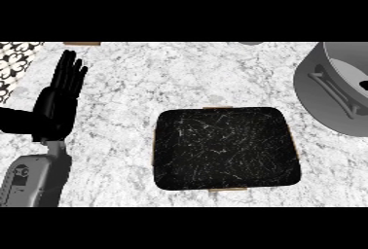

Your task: Pick the croissant from the tray and place it in the pot

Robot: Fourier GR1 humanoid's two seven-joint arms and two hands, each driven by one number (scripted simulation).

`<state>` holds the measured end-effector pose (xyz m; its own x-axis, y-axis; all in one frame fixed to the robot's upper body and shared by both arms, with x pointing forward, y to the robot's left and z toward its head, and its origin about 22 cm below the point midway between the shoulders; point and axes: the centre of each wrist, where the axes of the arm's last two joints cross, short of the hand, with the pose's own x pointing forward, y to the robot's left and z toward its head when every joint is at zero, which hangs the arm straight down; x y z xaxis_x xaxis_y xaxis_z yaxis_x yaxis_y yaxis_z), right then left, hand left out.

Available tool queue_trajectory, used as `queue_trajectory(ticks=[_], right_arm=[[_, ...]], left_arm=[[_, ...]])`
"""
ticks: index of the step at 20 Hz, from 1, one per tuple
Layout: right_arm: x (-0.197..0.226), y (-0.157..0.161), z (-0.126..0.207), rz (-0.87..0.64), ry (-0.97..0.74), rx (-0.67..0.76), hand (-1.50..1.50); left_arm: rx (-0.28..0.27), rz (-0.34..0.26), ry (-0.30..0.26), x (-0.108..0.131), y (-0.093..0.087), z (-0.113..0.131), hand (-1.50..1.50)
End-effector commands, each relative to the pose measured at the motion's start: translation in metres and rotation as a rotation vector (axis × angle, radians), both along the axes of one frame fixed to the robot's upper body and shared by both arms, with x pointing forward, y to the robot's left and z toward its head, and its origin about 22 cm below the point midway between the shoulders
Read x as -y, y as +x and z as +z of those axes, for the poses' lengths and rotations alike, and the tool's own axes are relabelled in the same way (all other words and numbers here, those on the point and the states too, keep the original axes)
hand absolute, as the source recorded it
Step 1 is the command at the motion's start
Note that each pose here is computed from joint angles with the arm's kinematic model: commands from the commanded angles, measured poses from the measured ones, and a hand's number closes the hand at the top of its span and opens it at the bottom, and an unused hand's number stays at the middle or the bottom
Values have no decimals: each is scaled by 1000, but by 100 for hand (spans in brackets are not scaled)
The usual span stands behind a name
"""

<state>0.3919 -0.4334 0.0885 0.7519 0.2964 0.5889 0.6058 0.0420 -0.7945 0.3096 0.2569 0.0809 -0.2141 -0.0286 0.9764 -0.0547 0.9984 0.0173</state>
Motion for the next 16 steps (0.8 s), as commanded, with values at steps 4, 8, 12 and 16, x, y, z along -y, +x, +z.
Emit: queue_trajectory(ticks=[4, 8, 12, 16], right_arm=[[2, -2, 3, 1, -34, 272, -150], [-10, 8, 14, -78, 13, 429, -150], [1, -4, 10, -96, -15, 561, -150], [22, -36, -15, -103, -64, 598, -150]], left_arm=[[-2, 22, 7, 7, 0, 2, 0], [-12, 10, -10, 4, 6, 9, 0], [-7, 30, 10, -8, -4, -3, 0], [-26, 50, 24, -24, -4, 10, 0]])
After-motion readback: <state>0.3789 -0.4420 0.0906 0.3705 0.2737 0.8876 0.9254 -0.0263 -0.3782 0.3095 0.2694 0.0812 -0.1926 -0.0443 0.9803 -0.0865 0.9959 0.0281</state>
